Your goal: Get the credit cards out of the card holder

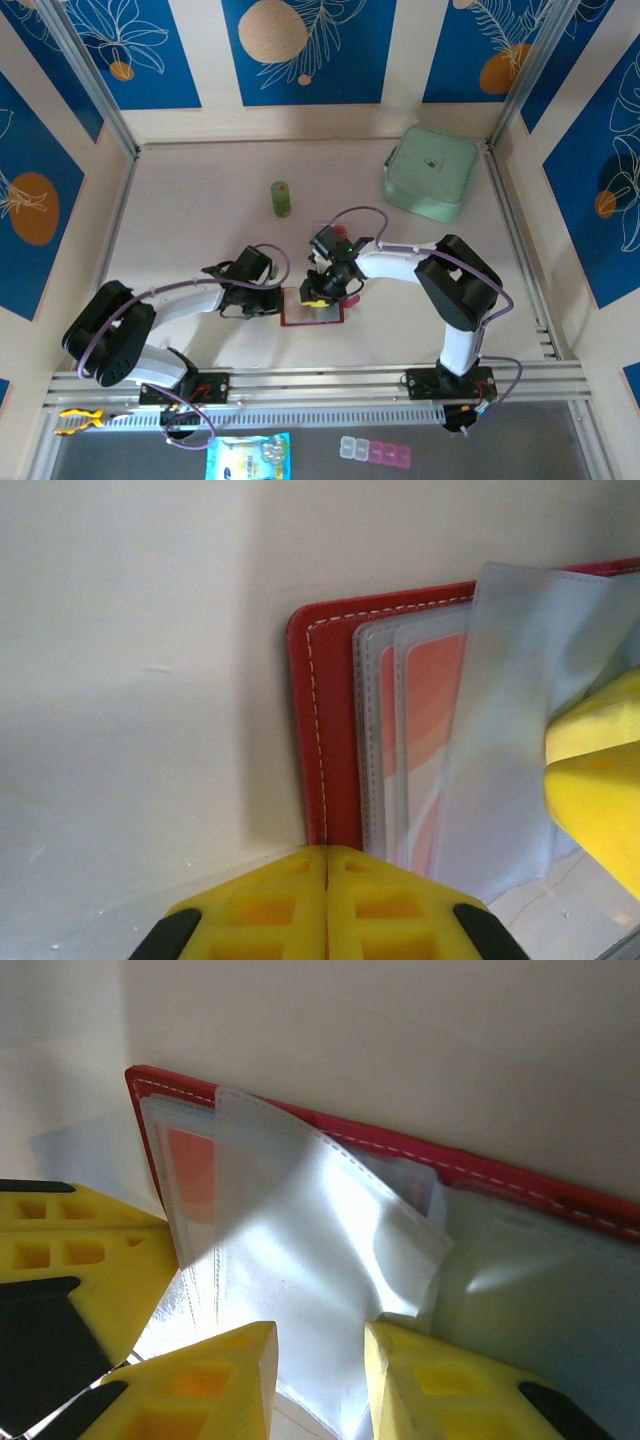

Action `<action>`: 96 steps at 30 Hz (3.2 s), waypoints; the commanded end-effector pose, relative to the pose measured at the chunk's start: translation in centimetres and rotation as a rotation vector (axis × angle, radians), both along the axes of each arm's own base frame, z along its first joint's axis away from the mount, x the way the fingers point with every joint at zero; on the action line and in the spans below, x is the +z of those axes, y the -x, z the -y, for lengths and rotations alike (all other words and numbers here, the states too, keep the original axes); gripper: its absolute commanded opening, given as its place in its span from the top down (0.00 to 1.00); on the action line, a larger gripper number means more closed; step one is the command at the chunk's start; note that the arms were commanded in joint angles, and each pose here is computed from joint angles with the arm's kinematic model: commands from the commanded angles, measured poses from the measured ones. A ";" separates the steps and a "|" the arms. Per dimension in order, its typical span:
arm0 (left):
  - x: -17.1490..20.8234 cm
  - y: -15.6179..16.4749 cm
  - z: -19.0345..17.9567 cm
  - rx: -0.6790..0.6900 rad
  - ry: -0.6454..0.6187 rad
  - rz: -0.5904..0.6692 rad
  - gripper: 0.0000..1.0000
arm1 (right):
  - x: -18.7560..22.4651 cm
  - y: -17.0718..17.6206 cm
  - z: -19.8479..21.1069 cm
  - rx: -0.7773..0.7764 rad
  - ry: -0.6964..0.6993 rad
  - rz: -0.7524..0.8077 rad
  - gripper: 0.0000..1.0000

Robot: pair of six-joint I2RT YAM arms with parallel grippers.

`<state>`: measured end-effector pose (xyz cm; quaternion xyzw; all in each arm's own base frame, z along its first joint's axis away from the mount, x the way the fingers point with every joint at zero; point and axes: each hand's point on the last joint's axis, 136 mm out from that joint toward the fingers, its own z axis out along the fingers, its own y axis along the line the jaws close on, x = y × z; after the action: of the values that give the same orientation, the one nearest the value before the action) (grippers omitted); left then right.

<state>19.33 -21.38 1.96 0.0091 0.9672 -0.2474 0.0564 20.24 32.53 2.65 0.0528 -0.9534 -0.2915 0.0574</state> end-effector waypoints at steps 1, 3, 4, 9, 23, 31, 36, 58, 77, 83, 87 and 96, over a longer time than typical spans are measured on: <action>0.8 -0.2 -0.7 -0.001 -0.032 0.008 0.92 | -0.4 0.4 1.3 0.004 0.033 0.001 0.70; 1.9 -0.7 -0.5 0.006 -0.014 0.035 0.92 | -0.4 0.4 1.3 0.010 0.019 0.002 0.70; 2.5 -1.0 -0.3 0.009 -0.003 0.050 0.92 | -0.4 0.5 1.2 0.017 0.010 0.005 0.70; 4.5 -1.8 0.9 0.018 0.065 0.080 0.90 | -0.2 0.9 0.9 0.051 -0.037 0.012 0.70; 4.2 -2.3 3.6 0.026 0.145 0.047 0.80 | -0.9 1.9 0.2 0.144 -0.126 0.010 0.73; 2.9 -2.2 3.1 0.051 0.118 0.031 0.74 | -1.5 2.2 0.2 0.150 -0.170 -0.004 0.74; 2.1 -1.8 3.5 0.052 0.120 0.007 0.74 | -1.6 2.3 0.3 0.151 -0.211 -0.011 0.74; 1.2 -1.1 2.3 0.080 0.045 0.003 0.63 | -2.2 2.6 0.7 0.126 -0.263 -0.038 0.75; 2.1 -0.7 4.1 0.055 0.126 -0.018 0.73 | -1.8 2.4 0.4 0.107 -0.285 -0.037 0.75; 3.0 0.0 4.2 0.046 0.135 -0.017 0.73 | -0.6 1.8 0.4 0.073 -0.296 -0.006 0.73; 3.7 0.2 4.3 0.046 0.147 -0.013 0.73 | 0.3 1.3 1.0 0.049 -0.266 0.028 0.72; 4.8 0.1 6.0 0.016 0.173 -0.004 0.73 | 1.7 0.3 4.2 -0.008 -0.152 0.088 0.71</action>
<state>19.33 -26.20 5.71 -0.0097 0.9463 -0.3169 0.0635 20.24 30.31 4.57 0.0776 -0.9144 -0.3972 0.0094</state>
